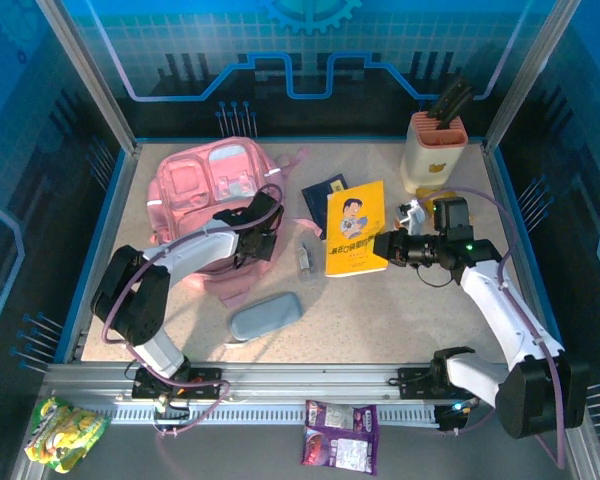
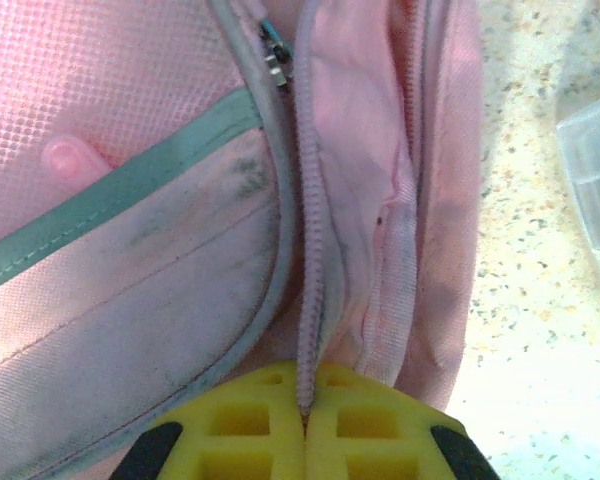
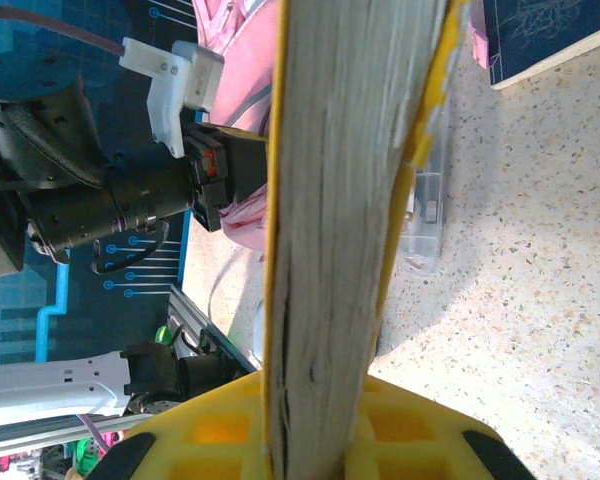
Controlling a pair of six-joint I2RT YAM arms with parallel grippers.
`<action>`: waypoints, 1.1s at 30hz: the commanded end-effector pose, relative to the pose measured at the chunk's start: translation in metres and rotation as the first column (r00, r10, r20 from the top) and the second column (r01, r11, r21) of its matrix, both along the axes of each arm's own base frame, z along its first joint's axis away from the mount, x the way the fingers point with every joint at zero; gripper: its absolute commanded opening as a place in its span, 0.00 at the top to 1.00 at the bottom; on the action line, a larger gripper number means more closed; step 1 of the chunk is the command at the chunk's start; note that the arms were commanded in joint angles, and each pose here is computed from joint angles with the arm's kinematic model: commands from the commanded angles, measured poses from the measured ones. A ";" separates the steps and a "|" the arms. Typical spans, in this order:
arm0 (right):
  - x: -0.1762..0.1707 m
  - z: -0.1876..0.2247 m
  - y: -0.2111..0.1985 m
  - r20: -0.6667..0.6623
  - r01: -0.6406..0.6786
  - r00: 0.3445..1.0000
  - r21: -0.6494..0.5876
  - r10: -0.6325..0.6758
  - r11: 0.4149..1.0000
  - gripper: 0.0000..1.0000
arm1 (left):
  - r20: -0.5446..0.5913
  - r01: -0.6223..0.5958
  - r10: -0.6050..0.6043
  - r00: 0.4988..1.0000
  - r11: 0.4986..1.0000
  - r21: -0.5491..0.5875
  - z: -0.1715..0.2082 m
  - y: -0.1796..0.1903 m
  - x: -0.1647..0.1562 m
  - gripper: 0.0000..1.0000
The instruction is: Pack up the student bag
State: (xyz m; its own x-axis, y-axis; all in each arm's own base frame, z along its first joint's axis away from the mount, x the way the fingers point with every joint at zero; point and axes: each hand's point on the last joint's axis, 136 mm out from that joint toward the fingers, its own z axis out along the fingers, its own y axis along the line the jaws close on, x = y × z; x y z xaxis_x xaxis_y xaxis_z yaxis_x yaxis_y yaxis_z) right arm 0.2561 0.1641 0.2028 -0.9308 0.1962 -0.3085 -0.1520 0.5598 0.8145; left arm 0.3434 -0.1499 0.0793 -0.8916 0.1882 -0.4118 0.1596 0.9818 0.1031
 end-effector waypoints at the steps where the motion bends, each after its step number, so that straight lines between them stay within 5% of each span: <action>1: 0.004 0.005 0.009 0.044 -0.035 0.998 0.011 0.035 0.999 1.00 | 0.063 0.024 -0.021 0.998 0.998 -0.050 0.025 -0.012 0.020 1.00; 15: -0.008 0.002 0.058 0.028 -0.183 0.983 0.053 0.182 0.982 1.00 | 0.285 0.092 -0.051 0.957 0.987 -0.133 0.146 -0.028 0.044 1.00; 26: -0.008 -0.010 0.132 0.016 -0.296 0.955 0.149 0.297 0.944 1.00 | 0.349 0.128 -0.103 0.931 0.991 -0.049 0.194 -0.026 0.059 1.00; 33: 0.023 -0.012 0.179 0.040 -0.301 0.953 0.181 0.299 0.936 1.00 | 0.389 0.151 -0.129 0.912 0.988 -0.026 0.211 -0.024 0.061 1.00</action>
State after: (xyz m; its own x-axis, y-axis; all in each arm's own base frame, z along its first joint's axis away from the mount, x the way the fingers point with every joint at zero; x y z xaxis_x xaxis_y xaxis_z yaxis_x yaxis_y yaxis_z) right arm 0.2524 0.3141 0.1461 -0.9851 -0.0665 -0.1585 -0.1713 0.4526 0.8751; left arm 0.3919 -0.1742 0.2483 -0.7172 0.2704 -0.6423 0.2640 0.9584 0.1087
